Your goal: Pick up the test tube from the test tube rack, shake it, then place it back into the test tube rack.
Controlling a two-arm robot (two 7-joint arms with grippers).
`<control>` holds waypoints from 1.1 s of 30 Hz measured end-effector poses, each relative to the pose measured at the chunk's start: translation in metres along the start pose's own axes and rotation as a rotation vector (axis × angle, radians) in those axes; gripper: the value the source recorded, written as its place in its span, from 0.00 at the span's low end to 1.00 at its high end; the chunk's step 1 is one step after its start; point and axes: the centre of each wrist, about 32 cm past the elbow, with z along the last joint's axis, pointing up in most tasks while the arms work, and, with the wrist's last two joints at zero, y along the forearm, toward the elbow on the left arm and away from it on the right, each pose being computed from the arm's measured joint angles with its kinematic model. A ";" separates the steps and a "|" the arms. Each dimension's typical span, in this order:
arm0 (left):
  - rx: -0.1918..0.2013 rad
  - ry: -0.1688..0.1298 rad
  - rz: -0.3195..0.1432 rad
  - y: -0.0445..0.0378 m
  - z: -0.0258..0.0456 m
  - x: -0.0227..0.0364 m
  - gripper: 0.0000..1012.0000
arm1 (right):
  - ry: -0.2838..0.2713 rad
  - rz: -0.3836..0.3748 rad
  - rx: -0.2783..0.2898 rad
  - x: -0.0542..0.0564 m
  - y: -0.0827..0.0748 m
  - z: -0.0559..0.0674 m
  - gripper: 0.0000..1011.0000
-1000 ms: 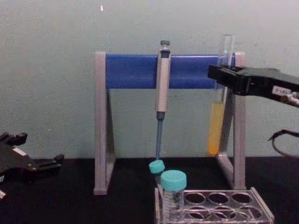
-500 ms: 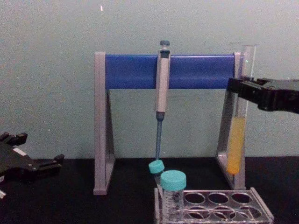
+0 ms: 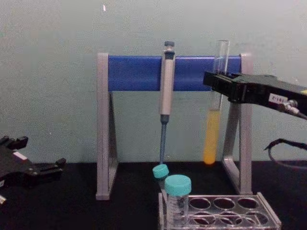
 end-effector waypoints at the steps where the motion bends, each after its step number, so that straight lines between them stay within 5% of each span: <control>1: 0.000 0.000 0.000 0.0000 0.0000 -0.0001 0.99 | 0.000 0.000 0.000 0.000 0.000 0.000 0.24; 23: 0.000 0.000 0.000 0.0000 0.0000 0.0000 0.99 | -0.015 -0.033 -0.017 0.006 -0.008 -0.001 0.24; 33: 0.000 0.000 0.000 0.0000 0.0000 0.0000 0.99 | -0.029 -0.070 -0.036 0.009 -0.031 -0.003 0.24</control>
